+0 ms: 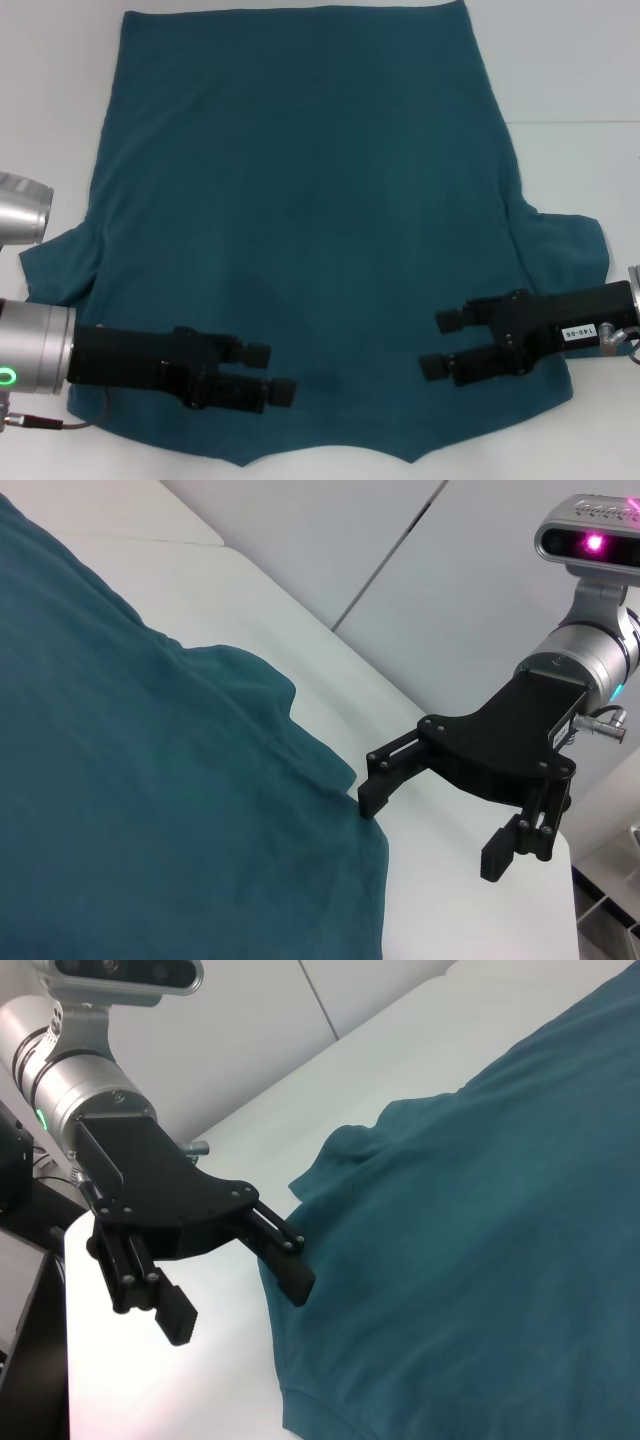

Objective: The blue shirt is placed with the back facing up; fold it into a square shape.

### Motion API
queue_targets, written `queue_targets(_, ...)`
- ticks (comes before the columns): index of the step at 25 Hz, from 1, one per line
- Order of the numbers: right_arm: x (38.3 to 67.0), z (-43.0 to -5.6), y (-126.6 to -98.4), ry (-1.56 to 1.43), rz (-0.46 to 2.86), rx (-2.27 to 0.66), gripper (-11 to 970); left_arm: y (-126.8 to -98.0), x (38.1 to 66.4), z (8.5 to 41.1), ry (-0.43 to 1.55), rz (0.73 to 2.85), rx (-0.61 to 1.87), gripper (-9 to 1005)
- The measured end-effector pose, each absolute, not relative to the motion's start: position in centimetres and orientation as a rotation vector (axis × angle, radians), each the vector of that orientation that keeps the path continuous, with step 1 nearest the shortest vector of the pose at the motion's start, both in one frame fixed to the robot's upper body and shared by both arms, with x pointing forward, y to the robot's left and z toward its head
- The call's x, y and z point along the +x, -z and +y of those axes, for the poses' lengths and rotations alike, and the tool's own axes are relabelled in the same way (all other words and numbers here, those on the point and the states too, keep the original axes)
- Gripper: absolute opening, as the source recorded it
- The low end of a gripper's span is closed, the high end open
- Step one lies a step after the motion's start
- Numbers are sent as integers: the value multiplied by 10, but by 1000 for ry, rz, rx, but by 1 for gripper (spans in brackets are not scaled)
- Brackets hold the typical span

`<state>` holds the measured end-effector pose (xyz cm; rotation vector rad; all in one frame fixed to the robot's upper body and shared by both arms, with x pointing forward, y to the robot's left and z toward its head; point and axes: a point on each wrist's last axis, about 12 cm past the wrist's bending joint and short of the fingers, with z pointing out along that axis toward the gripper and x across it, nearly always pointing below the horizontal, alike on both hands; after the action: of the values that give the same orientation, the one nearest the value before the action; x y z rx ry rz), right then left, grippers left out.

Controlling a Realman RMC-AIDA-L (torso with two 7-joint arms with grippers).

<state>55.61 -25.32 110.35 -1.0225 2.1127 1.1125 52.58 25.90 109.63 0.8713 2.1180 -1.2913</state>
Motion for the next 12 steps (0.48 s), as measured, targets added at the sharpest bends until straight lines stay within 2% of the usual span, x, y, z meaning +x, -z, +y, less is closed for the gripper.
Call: queue_targets(12,556,-254,-1103,-1124,2121,-1000,945,-1097,526,259,1298,2121,861,841)
